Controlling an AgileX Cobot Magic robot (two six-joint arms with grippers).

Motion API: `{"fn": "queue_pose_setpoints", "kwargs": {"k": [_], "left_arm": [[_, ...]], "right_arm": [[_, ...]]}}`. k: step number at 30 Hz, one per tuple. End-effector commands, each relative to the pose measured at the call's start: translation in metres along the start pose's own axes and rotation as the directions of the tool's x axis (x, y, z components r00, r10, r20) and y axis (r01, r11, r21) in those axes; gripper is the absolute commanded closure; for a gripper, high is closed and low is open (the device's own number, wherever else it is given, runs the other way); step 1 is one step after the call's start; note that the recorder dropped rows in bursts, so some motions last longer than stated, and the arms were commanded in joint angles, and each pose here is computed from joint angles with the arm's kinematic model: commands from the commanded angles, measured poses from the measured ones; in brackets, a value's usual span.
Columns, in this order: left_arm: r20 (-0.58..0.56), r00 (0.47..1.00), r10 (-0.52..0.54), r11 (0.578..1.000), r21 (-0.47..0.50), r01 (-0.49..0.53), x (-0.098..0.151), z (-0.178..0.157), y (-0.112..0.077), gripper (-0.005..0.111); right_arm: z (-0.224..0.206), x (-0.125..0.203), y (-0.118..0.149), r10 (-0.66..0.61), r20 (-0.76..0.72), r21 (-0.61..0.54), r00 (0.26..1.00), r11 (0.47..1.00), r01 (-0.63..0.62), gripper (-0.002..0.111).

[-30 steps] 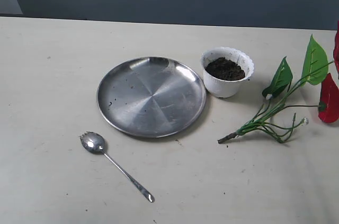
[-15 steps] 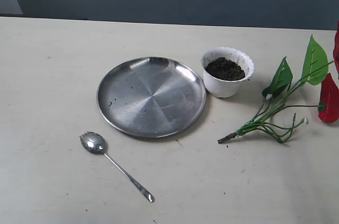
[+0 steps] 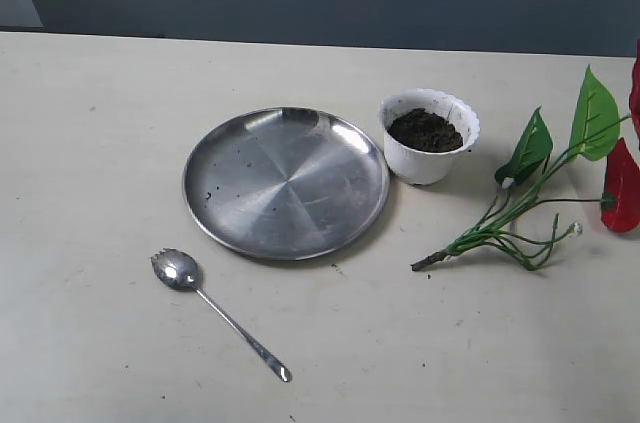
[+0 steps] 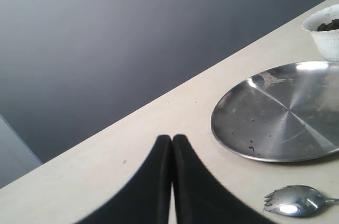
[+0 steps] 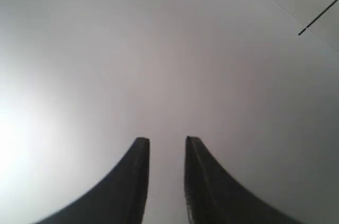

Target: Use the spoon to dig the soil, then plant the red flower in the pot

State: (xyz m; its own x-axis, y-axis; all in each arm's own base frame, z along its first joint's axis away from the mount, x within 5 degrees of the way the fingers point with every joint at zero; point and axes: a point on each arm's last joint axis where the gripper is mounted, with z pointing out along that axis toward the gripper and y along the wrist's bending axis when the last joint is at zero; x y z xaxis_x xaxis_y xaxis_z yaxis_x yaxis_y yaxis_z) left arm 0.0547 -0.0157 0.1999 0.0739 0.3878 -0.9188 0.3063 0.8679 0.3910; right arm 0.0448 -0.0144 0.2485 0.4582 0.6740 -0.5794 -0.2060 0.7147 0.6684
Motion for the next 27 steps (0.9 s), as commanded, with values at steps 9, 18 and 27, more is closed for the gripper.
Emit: {"fn": "queue_pose_setpoints", "kwargs": {"k": [9,18,27], "left_arm": [[0.02,1.0,-0.013,1.0,0.005,0.013,-0.002,0.0,0.0,0.106],[0.02,1.0,-0.013,1.0,0.005,0.013,-0.002,0.0,0.0,0.106],[0.02,1.0,-0.013,1.0,0.005,0.013,-0.002,0.0,0.0,0.106]], "right_arm": [[0.022,-0.04,0.042,-0.062,0.162,-0.106,0.985,0.991,0.08,0.085],[0.149,-0.043,0.085,-0.555,-0.388,-0.046,0.735,0.809,0.586,0.109],[0.224,0.055,0.14,-0.744,-0.666,-0.603,0.05,0.576,0.552,0.109]]}}
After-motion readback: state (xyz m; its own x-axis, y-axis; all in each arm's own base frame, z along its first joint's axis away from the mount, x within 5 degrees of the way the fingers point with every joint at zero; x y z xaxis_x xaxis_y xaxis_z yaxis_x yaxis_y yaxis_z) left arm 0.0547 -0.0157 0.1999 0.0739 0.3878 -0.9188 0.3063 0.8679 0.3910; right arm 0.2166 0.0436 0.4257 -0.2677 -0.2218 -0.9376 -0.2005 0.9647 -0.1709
